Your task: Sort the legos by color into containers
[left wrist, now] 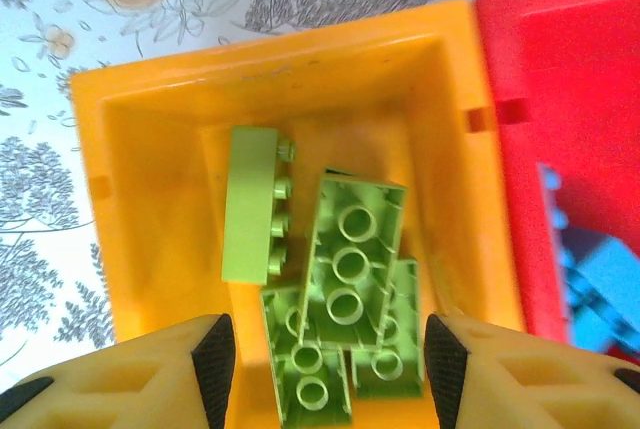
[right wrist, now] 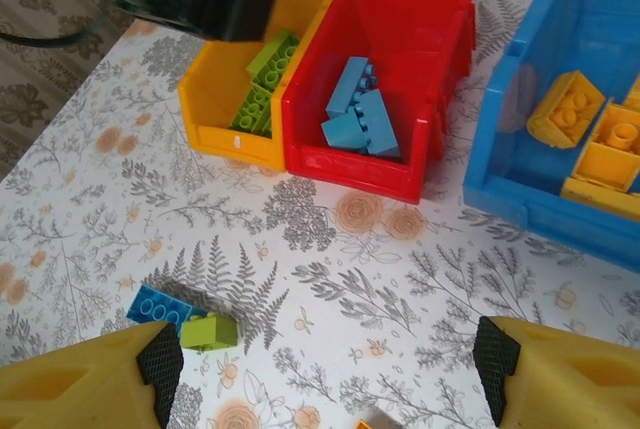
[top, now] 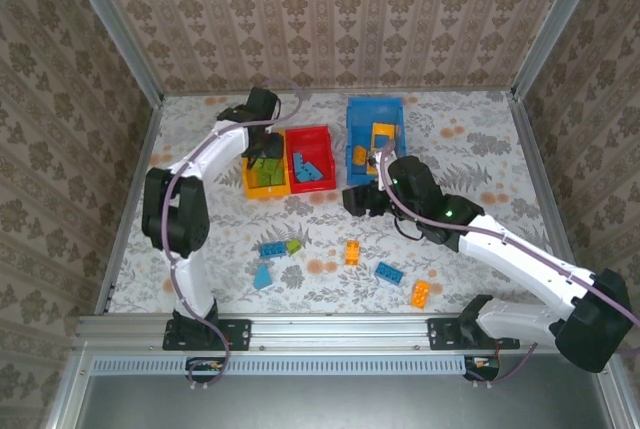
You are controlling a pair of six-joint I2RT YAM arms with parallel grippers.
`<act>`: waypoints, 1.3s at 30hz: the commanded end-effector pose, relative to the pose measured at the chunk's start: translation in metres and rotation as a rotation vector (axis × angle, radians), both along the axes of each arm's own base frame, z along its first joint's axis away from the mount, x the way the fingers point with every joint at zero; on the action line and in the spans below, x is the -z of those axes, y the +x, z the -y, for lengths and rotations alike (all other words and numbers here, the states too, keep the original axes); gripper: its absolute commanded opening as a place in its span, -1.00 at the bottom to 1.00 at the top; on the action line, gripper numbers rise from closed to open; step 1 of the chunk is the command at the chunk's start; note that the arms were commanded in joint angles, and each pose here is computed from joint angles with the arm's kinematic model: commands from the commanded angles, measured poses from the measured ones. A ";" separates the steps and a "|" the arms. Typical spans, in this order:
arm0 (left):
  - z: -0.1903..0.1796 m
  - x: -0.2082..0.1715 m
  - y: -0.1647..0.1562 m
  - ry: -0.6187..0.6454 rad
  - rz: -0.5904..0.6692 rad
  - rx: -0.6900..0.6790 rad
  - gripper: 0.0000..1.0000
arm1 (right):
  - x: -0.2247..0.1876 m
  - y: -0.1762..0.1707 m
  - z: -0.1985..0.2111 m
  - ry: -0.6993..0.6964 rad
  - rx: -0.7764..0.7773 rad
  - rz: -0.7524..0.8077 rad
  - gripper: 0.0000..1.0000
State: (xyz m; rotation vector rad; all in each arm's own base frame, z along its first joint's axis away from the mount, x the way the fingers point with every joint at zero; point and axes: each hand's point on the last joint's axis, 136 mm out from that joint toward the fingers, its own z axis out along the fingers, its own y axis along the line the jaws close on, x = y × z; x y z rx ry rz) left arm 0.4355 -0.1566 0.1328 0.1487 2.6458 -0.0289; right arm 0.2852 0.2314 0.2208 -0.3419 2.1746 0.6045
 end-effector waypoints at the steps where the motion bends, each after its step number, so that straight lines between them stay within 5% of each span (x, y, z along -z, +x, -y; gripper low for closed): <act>1: 0.007 -0.035 -0.024 -0.051 0.069 0.007 0.16 | 0.015 -0.011 0.028 -0.070 0.072 -0.048 0.57; 8: 0.082 -0.049 -0.117 -0.253 0.130 0.327 0.28 | 0.052 -0.051 0.077 -0.188 0.219 -0.263 0.49; 17: 0.186 -0.050 -0.246 -0.465 0.189 0.855 0.36 | 0.100 -0.138 0.153 -0.363 0.670 -0.766 0.44; 23: 0.216 -0.041 -0.272 -0.492 0.154 0.996 0.36 | 0.136 -0.155 0.146 -0.294 0.741 -0.923 0.45; 39: 0.245 -0.025 -0.304 -0.583 0.089 1.118 0.35 | 0.194 -0.173 0.127 -0.160 0.749 -1.130 0.36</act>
